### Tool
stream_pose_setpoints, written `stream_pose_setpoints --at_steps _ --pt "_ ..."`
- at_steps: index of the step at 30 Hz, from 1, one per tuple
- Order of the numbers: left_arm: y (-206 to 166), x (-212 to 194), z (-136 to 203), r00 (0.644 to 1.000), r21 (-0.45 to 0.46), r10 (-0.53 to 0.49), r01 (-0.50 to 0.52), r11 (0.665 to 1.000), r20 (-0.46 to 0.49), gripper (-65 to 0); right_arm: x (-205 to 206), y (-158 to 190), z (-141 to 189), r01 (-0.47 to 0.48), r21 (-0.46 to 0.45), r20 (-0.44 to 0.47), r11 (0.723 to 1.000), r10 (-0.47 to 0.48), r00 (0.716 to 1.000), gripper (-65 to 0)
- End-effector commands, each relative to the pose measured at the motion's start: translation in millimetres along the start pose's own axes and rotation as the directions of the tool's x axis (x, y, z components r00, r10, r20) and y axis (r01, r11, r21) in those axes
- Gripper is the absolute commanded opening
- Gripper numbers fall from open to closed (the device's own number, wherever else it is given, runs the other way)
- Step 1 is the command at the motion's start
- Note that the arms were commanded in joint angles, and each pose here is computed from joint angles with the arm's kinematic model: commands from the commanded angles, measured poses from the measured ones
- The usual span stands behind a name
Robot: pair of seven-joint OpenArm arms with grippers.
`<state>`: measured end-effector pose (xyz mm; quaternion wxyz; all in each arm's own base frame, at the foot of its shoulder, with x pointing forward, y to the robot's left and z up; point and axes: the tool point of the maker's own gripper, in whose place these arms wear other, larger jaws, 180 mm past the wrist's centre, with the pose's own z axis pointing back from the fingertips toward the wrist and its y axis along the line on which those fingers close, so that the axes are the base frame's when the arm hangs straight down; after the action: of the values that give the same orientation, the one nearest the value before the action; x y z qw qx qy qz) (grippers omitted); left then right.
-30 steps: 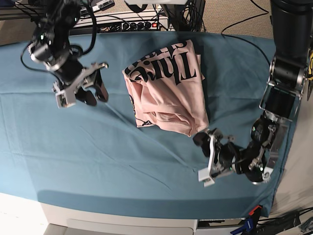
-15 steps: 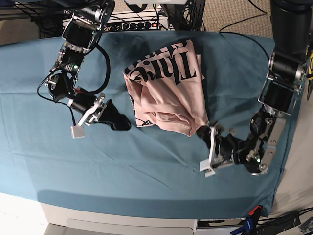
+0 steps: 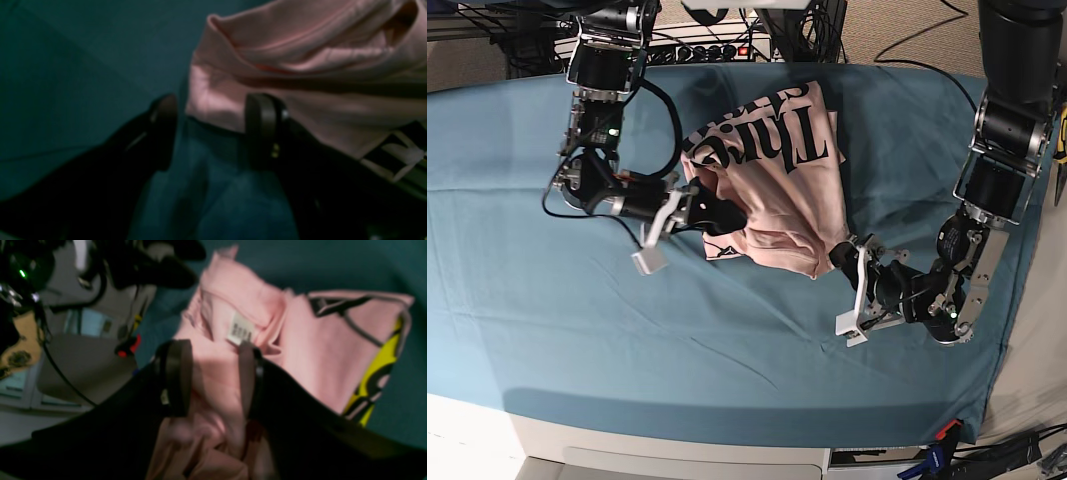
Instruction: Fold the T-shirt properly
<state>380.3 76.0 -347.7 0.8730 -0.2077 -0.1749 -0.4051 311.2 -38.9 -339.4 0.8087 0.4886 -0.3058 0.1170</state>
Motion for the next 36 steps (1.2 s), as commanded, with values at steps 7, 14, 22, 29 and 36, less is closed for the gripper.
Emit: stream_pose_setpoints --at_steps 7,14,22,29,36 --pt "8.2 17.6 14.8 0.999 0.031 -0.022 0.021 0.999 0.041 -31.9 13.8 -17.6 14.1 0.002 -0.091 0.028 0.996 0.001 1.0 -40.9" --pt "8.1 18.6 14.9 0.999 0.03 -0.022 0.021 0.999 0.047 -31.9 11.0 -26.6 18.9 0.012 -0.133 0.019 0.991 -0.009 1.0 -40.9" --pt "8.0 19.0 14.8 0.999 0.03 -0.023 0.021 0.999 0.049 -31.9 -7.8 -24.8 2.4 -0.041 -0.154 -0.105 0.987 0.025 0.994 -38.6" --pt "8.1 19.0 14.9 0.999 0.03 -0.023 0.021 0.999 0.049 -31.9 -7.4 -22.6 0.7 -0.032 -0.145 -0.103 0.989 0.017 0.995 -39.3" --pt "8.2 18.8 14.9 0.999 0.031 -0.023 0.021 0.999 0.048 -31.9 -3.0 -16.5 -0.1 -0.049 -0.11 -0.081 0.993 0.04 0.996 -65.0"
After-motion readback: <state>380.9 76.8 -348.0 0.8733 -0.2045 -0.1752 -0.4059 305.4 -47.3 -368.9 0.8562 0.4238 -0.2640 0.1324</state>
